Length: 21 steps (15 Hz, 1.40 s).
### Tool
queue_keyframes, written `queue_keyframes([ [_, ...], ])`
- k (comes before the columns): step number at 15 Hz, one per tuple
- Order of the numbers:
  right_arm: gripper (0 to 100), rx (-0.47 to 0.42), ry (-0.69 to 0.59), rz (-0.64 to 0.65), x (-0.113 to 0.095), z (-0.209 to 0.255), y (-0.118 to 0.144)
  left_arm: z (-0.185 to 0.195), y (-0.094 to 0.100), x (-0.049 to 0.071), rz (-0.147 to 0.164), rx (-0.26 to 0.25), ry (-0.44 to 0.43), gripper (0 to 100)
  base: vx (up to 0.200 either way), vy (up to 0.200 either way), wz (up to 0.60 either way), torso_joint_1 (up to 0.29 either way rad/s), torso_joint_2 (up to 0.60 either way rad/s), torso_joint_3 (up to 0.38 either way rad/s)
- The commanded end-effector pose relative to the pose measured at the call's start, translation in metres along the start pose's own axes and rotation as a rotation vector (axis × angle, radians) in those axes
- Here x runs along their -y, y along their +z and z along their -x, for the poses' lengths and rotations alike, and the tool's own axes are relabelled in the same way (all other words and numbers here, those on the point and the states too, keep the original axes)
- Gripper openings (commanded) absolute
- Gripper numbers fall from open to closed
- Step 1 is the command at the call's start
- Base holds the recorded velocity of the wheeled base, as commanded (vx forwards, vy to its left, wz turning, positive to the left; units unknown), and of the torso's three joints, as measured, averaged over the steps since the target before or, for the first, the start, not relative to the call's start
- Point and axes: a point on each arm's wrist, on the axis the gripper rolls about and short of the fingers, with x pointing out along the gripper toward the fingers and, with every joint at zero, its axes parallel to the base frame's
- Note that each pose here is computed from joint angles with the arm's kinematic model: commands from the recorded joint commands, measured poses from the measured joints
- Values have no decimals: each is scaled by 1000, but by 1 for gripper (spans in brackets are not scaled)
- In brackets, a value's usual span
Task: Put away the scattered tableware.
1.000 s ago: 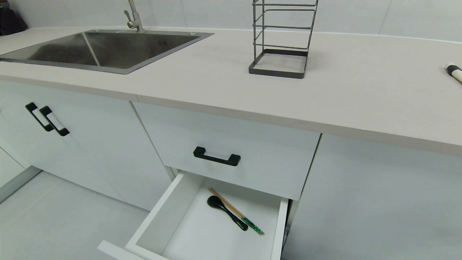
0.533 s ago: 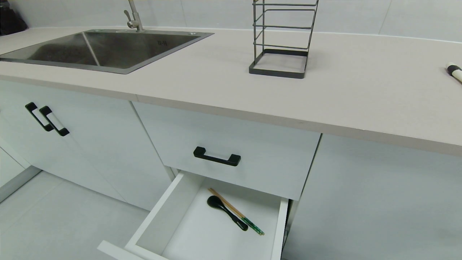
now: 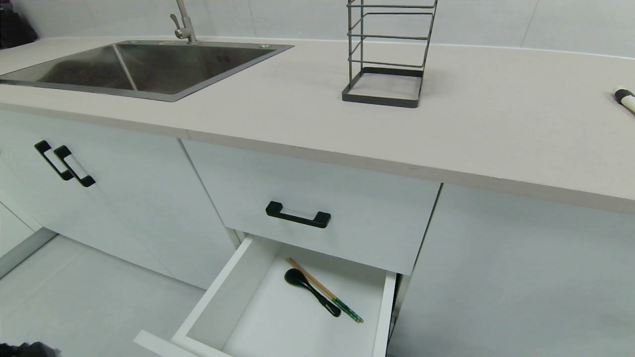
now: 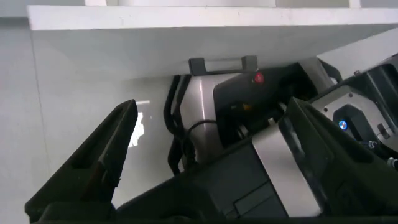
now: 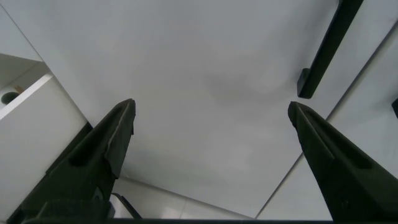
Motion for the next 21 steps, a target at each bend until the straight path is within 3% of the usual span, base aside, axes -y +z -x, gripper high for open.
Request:
queue_keyframes([
  [1, 100, -3, 0, 0, 0, 0, 0, -29, 14, -8, -32, -134, -10, 100, 0, 0, 0, 0, 0, 0],
  [3, 100, -3, 0, 0, 0, 0, 0, -34, 15, -9, -111, -158, -22, 100, 0, 0, 0, 0, 0, 0],
  [4, 100, -3, 0, 0, 0, 0, 0, -36, 14, -9, -123, -171, -25, 100, 0, 0, 0, 0, 0, 0],
  [9, 100, -3, 0, 0, 0, 0, 0, -47, 19, -14, -114, -237, 29, 100, 0, 0, 0, 0, 0, 0],
  [16, 100, -3, 0, 0, 0, 0, 0, -64, 28, -18, -117, -243, 26, 100, 0, 0, 0, 0, 0, 0],
  [21, 100, -3, 0, 0, 0, 0, 0, -70, 38, -19, -127, -208, 28, 100, 0, 0, 0, 0, 0, 0],
])
